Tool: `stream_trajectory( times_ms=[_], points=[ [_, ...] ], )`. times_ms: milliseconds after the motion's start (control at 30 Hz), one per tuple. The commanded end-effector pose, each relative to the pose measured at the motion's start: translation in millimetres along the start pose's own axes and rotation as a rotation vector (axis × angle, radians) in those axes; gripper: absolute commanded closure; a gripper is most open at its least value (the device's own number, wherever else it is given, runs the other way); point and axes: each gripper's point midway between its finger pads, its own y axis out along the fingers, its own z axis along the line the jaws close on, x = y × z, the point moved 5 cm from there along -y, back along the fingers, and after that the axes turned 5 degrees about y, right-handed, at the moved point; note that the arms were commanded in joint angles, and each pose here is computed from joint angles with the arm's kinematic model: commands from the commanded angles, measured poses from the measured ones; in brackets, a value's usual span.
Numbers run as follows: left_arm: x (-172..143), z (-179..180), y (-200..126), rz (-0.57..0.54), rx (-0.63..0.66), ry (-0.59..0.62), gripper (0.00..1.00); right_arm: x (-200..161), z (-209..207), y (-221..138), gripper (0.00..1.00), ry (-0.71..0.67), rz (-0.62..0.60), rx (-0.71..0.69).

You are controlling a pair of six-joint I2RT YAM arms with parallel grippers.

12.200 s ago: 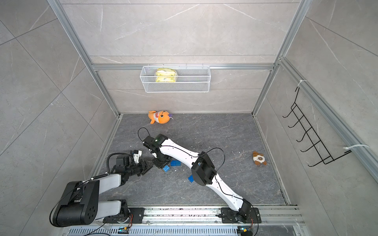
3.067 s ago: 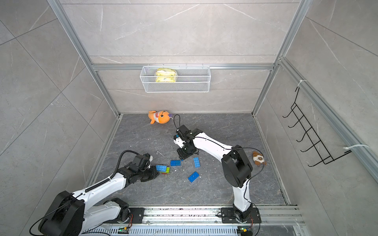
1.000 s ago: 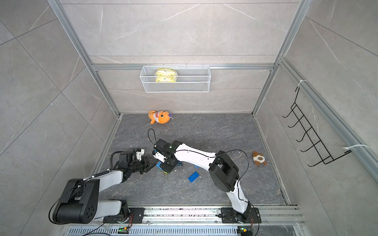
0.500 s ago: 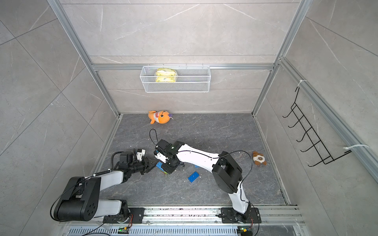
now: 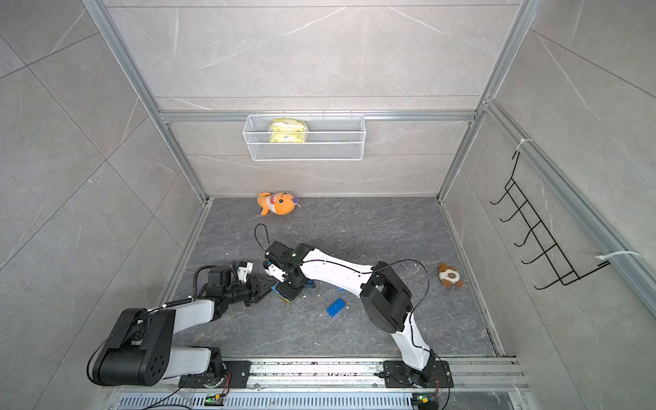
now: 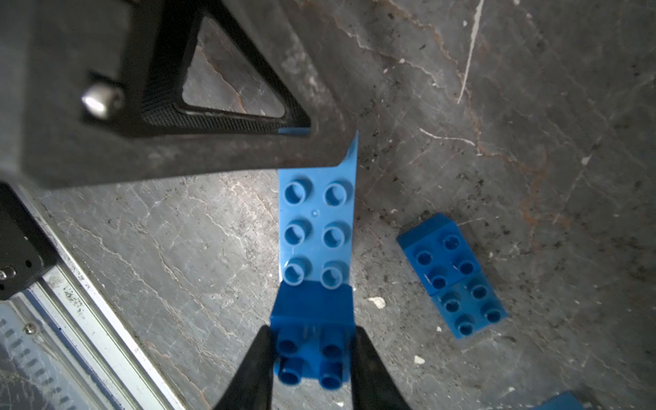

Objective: Assemble a heart with lego
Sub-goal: Assemble the lego brick with the lego brick.

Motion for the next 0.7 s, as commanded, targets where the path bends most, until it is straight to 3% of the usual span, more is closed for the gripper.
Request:
stream_trajectory(
  times_ms=[0,667],
  points=[
    [-3,-6,-1,0.012,-0.03,0.019,0.59,-4,2,-19,0.79,0.015,-0.023,-0.017],
    [-5,-6,-2,0.013,-0.034,0.019,0.6,-10,1,1,0.78,0.022,0.051,-0.01]
  ],
)
